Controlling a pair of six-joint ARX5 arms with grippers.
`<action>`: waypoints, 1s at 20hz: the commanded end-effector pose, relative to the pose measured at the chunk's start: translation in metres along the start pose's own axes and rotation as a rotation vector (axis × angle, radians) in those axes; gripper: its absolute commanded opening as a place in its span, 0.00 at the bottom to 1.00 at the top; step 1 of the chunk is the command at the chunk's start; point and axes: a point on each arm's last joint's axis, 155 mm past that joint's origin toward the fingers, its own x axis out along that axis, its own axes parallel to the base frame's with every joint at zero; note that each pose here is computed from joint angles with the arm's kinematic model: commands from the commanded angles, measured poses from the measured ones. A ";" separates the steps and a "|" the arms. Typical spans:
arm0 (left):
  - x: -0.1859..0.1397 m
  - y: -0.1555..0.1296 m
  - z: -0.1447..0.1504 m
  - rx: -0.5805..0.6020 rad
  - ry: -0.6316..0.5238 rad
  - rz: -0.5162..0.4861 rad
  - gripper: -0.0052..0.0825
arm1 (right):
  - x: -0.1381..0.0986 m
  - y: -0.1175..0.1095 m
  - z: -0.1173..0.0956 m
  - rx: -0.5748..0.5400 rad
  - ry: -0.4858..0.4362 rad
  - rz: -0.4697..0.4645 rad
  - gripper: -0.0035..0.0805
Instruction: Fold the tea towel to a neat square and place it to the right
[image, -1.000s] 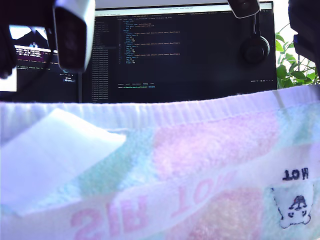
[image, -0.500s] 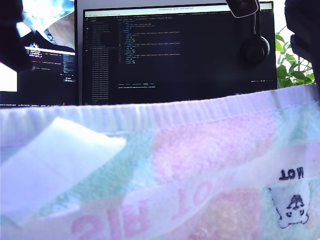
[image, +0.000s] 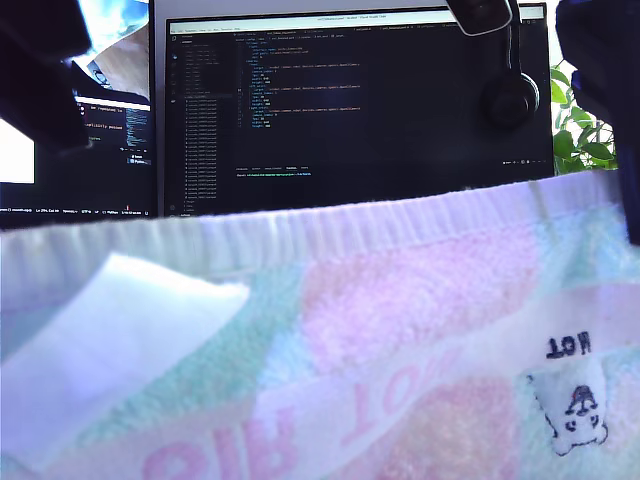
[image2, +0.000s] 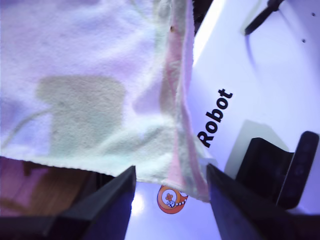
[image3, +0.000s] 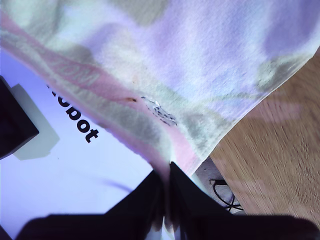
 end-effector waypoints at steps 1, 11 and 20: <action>0.007 0.000 0.000 0.000 0.011 0.041 0.52 | 0.004 0.001 -0.004 0.005 0.014 0.006 0.03; 0.024 -0.014 -0.001 0.010 0.018 0.074 0.52 | 0.004 0.000 0.000 0.002 -0.002 0.002 0.03; 0.046 -0.015 -0.015 -0.003 0.064 0.117 0.52 | 0.004 0.000 0.002 0.000 -0.012 0.001 0.03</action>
